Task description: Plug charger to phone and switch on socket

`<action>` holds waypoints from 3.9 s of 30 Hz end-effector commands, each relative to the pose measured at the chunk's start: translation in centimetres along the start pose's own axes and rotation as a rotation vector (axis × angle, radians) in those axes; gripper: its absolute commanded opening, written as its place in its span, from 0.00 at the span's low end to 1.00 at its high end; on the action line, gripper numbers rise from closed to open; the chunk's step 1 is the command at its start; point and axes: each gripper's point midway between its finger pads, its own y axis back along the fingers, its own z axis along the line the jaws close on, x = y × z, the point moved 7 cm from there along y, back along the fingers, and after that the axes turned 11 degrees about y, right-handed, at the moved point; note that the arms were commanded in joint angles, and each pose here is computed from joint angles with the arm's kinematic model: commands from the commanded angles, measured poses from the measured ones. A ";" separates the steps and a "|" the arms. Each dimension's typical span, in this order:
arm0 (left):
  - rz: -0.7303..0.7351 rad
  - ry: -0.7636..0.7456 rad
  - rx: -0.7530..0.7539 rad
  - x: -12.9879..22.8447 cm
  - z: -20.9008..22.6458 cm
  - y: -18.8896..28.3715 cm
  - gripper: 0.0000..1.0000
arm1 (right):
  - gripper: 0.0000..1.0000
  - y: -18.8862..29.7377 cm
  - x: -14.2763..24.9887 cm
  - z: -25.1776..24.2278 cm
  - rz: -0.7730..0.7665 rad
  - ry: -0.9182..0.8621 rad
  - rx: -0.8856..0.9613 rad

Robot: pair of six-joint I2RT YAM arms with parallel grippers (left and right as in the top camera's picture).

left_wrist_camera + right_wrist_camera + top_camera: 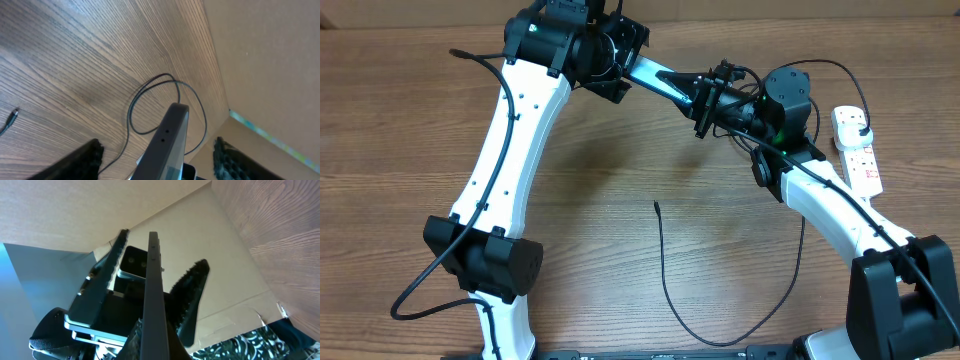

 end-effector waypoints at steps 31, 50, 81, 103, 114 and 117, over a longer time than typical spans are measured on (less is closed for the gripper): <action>0.029 -0.027 -0.001 2.0 0.0 -0.1 0.49 | 0.04 -0.2 0.8 1.1 0.027 -0.100 -0.027; 0.032 -0.032 -0.002 2.2 0.0 -0.1 0.20 | 0.04 -0.2 0.8 1.2 0.027 -0.099 -0.028; 0.030 -0.031 0.000 2.2 0.0 -0.1 0.94 | 0.04 -0.2 0.6 0.7 0.015 -0.077 -0.010; -0.054 -0.017 0.011 0.0 -0.2 0.2 0.98 | 0.04 0.0 0.3 0.8 0.010 -0.078 -0.012; -0.048 -0.023 0.011 -0.2 -0.2 0.3 0.97 | 0.04 0.6 -0.2 1.0 -0.001 -0.081 -0.016; -0.047 -0.023 0.011 -0.2 -0.2 0.3 0.85 | 0.04 0.6 -0.2 1.0 -0.001 -0.081 -0.016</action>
